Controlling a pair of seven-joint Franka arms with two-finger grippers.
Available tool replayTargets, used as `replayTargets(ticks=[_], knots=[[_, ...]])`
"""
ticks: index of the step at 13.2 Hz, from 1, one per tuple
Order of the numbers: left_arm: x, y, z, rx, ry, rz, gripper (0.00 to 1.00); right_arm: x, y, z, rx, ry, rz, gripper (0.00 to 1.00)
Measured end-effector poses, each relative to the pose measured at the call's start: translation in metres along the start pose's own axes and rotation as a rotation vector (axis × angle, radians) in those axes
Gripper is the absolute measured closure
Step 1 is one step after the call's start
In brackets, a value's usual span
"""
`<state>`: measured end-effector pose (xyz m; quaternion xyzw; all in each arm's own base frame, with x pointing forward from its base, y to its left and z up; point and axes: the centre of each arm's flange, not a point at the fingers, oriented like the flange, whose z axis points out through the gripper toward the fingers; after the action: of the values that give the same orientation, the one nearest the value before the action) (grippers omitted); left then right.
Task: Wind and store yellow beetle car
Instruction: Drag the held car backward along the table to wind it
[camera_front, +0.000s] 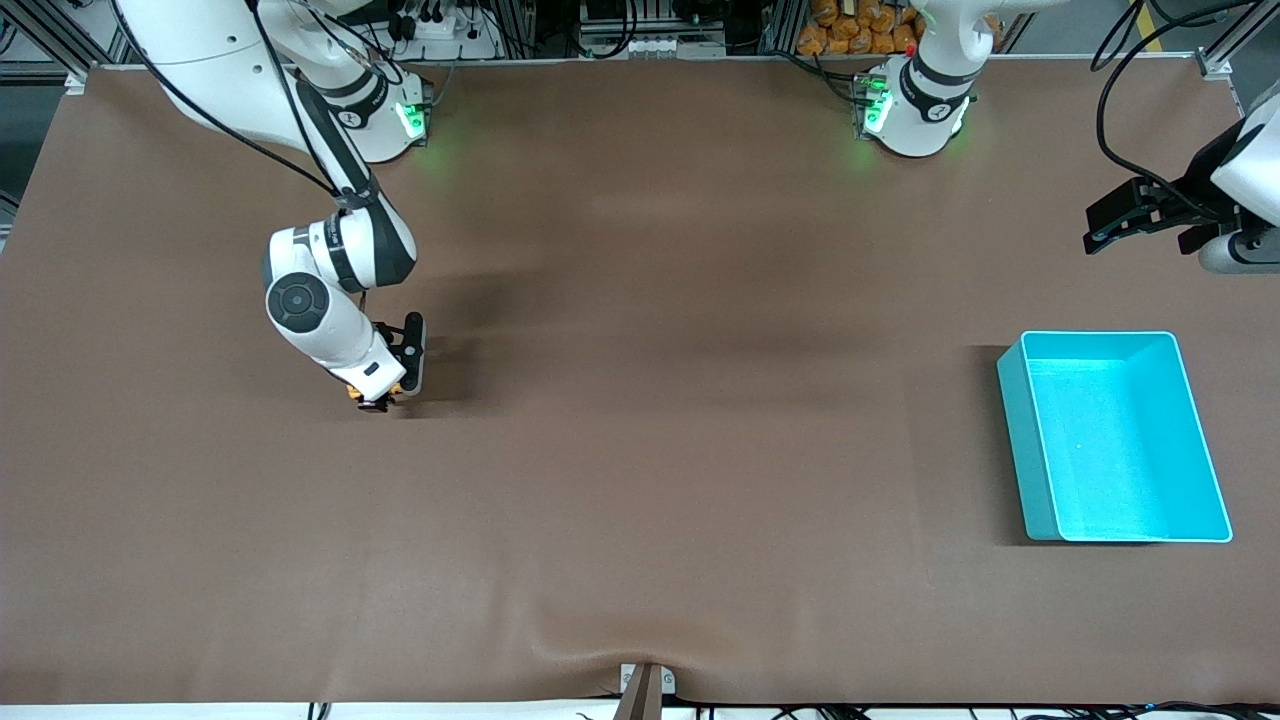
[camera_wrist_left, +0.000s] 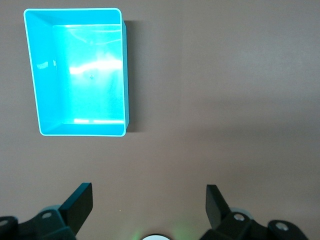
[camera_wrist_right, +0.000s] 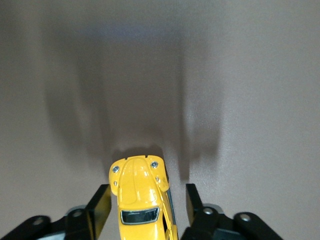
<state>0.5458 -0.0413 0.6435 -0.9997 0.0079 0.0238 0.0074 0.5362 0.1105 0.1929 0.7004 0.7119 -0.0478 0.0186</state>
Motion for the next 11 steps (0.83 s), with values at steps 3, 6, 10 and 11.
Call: replayTargets(ticks=[3,6,10,11], knots=[[0.000,0.000,0.000,0.000,0.000,0.000,0.00,-0.003,0.000,0.000,0.008,-0.003,0.004,0.49],[0.000,-0.001,0.000,0.008,0.001,-0.001,0.00,-0.007,0.001,-0.004,0.007,-0.002,0.012,0.59],[0.000,-0.001,0.000,0.009,0.001,-0.001,0.00,-0.020,0.003,-0.002,0.008,-0.001,0.036,0.60],[0.000,-0.001,0.000,0.009,0.001,-0.001,0.00,-0.024,0.004,-0.002,0.008,-0.001,0.042,0.60]])
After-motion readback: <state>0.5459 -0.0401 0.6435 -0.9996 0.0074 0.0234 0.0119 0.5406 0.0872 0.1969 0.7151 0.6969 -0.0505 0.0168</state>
